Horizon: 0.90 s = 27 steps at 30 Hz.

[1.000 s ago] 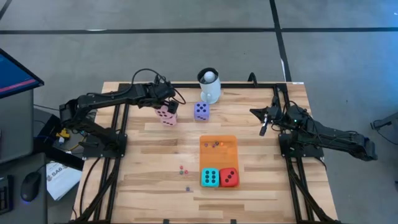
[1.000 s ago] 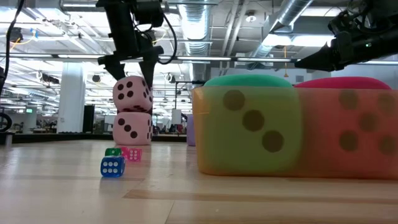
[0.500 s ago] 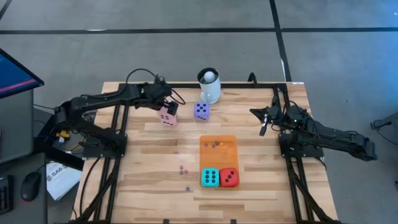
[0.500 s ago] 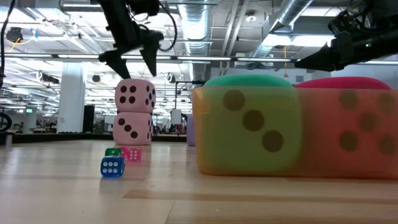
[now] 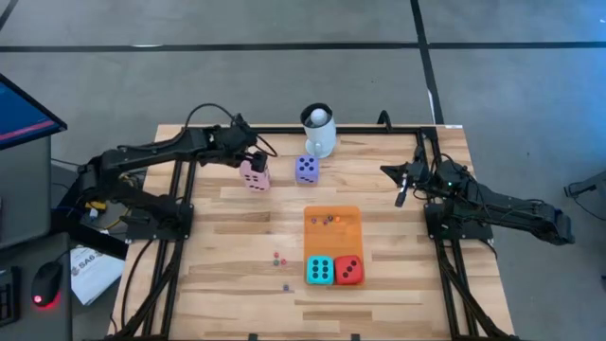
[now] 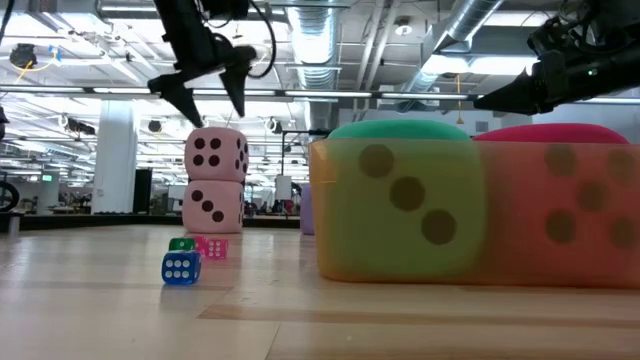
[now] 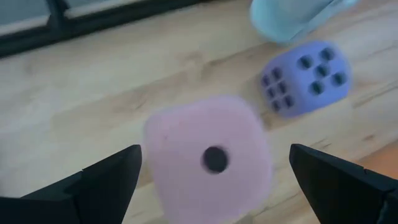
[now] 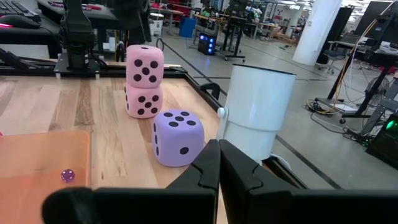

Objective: Pick & Place Dice
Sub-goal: Put the top large pink dice into the orange bin

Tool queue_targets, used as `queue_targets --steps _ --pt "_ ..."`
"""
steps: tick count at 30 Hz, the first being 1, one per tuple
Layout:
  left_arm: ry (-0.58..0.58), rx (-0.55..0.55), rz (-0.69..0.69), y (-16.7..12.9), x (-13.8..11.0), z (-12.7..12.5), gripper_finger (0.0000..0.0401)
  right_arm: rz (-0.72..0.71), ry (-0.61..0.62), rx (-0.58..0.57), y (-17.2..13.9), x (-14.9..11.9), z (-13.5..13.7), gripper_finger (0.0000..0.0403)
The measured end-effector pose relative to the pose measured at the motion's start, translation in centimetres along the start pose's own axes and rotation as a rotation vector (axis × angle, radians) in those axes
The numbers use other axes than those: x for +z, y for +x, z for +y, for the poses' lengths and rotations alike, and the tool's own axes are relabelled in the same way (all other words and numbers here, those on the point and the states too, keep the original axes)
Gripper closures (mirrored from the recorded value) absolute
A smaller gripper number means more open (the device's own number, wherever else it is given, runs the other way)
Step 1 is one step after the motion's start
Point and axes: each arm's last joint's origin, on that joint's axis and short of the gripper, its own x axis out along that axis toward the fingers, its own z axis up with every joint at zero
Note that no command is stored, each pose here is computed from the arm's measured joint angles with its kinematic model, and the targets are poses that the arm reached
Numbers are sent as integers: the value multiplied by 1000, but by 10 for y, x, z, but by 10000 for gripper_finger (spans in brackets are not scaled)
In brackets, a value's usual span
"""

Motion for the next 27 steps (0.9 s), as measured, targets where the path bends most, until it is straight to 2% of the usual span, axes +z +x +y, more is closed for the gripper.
queue_targets --steps 4,8,12,27 --pt "1 43 68 11 -4 -1 1 0 0 0 0 0 0 403" --pt "-3 -29 107 16 -3 -8 1 0 0 0 0 0 0 403" --pt "-8 -52 96 16 -1 -10 1 0 0 0 0 0 0 403" --pt "-10 -28 84 17 0 -7 1 0 0 0 0 0 0 403"
